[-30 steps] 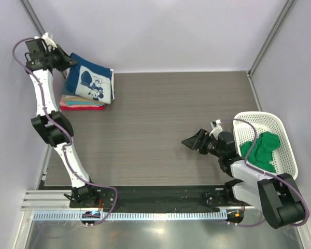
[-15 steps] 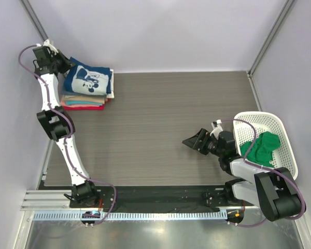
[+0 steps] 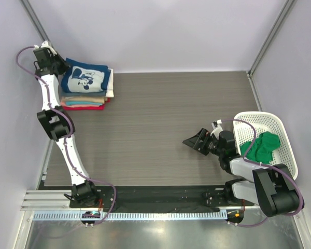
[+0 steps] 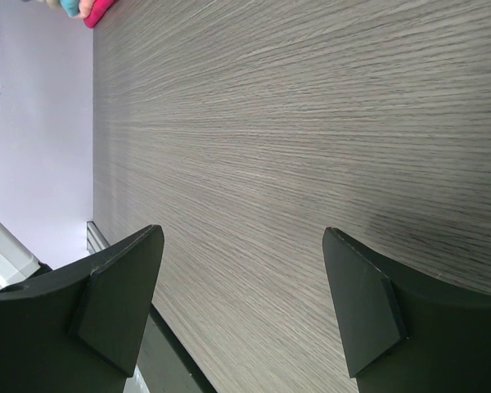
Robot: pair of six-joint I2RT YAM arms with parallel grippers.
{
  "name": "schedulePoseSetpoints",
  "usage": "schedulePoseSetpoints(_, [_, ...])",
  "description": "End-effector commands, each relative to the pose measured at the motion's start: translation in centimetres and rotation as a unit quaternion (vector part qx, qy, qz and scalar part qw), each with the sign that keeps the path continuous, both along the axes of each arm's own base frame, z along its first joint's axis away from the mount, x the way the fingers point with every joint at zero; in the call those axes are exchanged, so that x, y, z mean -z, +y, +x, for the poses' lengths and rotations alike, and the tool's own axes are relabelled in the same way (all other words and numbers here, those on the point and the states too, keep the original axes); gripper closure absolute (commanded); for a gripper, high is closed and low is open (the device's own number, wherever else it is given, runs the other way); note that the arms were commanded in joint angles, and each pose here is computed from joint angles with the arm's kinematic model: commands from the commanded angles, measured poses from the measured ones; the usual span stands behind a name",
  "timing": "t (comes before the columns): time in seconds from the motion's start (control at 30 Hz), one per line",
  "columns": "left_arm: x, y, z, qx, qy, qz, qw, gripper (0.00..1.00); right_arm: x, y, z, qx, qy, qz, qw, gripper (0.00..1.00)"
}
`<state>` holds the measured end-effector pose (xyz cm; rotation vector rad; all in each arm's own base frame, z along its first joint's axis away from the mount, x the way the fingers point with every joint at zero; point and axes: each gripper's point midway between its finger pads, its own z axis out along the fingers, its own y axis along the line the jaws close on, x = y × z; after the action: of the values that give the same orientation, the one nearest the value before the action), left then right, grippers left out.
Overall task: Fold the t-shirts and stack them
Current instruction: Neatly place the folded tshirt to the corner
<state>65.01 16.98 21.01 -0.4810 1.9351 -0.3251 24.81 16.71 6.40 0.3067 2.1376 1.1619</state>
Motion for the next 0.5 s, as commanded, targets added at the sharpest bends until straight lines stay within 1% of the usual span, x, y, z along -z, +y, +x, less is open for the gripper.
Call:
schedulePoseSetpoints(0.0, [-4.7,4.1,-1.6,-0.070,-0.025,0.081,0.994,0.83,-1.8,0.2,1.0,-0.003,-0.038,0.012,0.999,0.15])
schedulePoseSetpoints(0.03, [-5.5,3.9,-1.9,-0.067,-0.030,0.082,0.994,0.68,-1.9,0.2,1.1,-0.003,-0.038,0.013,0.999,0.16])
schedulePoseSetpoints(0.07, [-5.0,3.8,-2.1,-0.064,-0.024,0.080,0.994,0.42,-1.7,0.2,1.0,-0.002,-0.037,0.013,0.999,0.15])
schedulePoseSetpoints(0.13, [-6.1,3.3,-2.5,-0.062,-0.033,0.072,0.995,0.27,-1.9,0.2,1.0,-0.003,-0.039,0.014,0.999,0.15])
schedulePoseSetpoints(0.17, [-6.0,3.1,-2.7,-0.061,-0.029,0.068,0.995,0.18,-1.9,0.1,1.0,-0.002,-0.039,0.014,0.999,0.16])
schedulePoseSetpoints(0.33, [-7.9,2.2,-4.7,-0.087,-0.010,0.075,0.993,0.15,-2.1,0.2,0.9,-0.004,-0.045,0.016,0.999,0.15])
schedulePoseSetpoints(0.4, [-9.0,0.2,-5.6,-0.082,-0.010,0.085,0.993,0.15,-2.1,0.2,0.8,-0.004,-0.046,0.017,0.999,0.15])
schedulePoseSetpoints(0.47, [-9.7,-0.7,-6.7,-0.090,-0.004,0.097,0.991,0.15,-2.2,0.3,0.8,-0.006,-0.047,0.019,0.999,0.16])
